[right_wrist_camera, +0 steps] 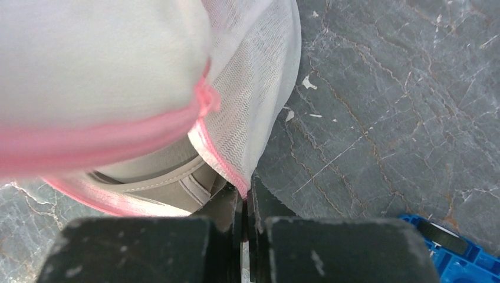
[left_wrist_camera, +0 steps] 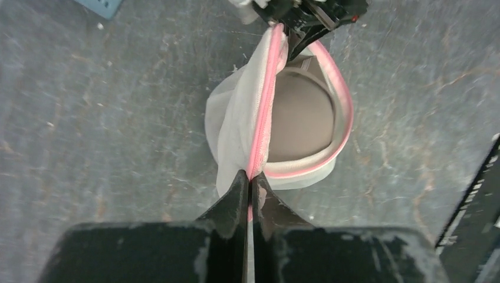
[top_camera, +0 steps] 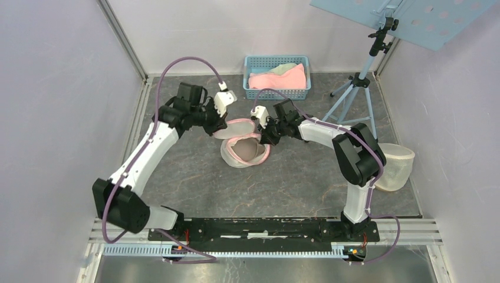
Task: Unzip the laundry bag and remove the bra
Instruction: Adjust the laundry bag at the center of the board.
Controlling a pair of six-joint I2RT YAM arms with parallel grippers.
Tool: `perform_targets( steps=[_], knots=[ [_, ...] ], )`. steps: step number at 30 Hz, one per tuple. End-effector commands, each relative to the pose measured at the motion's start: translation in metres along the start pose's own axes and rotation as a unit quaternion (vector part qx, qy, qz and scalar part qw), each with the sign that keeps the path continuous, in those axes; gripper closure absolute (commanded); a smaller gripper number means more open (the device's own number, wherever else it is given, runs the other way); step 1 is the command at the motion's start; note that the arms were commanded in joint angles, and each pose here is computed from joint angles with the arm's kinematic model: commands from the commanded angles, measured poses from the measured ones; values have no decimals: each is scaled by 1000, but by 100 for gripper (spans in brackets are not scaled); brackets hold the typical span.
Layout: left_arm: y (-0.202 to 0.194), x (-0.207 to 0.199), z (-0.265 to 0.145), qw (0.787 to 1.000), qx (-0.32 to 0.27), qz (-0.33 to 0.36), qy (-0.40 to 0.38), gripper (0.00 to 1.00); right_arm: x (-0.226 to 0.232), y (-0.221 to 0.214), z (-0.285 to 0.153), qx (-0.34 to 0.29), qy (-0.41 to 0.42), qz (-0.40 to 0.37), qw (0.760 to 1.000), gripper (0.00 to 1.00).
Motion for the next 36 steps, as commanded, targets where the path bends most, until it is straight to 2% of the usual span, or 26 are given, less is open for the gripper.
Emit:
perform_targets(
  steps=[1, 5, 9, 17, 19, 23, 26, 29, 30, 34, 36],
  knots=[
    [-6, -13, -4, 978, 77, -183, -59, 98, 8, 29, -19, -49, 10, -42, 998, 100],
    [-22, 11, 4, 955, 104, -272, -56, 98, 15, 25, -23, -47, 26, -49, 997, 100],
    [-43, 42, 21, 936, 129, -326, -34, 98, 21, 21, -21, -47, 43, -49, 997, 100],
    [-69, 95, 57, 927, 165, -338, -5, 95, 22, 32, -8, -49, 37, -56, 997, 100],
    [-75, 105, 60, 925, 171, -341, 7, 87, 19, 37, -7, -50, 31, -55, 997, 99],
    [-87, 124, 49, 916, 177, -355, 50, 65, 17, 46, -8, -52, 30, -46, 997, 98],
    [-80, 133, 28, 926, 148, -338, 83, 53, 22, 43, -9, -47, 41, -36, 997, 97],
    [-68, 126, 11, 941, 118, -300, 102, 43, 26, 39, -13, -49, 38, -31, 998, 89],
    [-64, 120, 6, 945, 107, -292, 98, 39, 26, 36, -14, -48, 35, -26, 998, 84],
    [-51, 86, -4, 961, 79, -255, 76, 35, 17, 38, -22, -47, 0, -9, 999, 59],
    [-49, 67, -3, 966, 70, -241, 65, 32, 8, 45, -30, -58, -19, 6, 998, 50]
  ],
)
Point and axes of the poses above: each gripper's point midway between its finger pads, its own z axis out along the fingers, its own x axis along the line the jaws close on, y = z × x, the point moved 5 cm from there along -z, back along the fingers, and after that the axes turned 7 degrees about z, right-handed, at the moved point
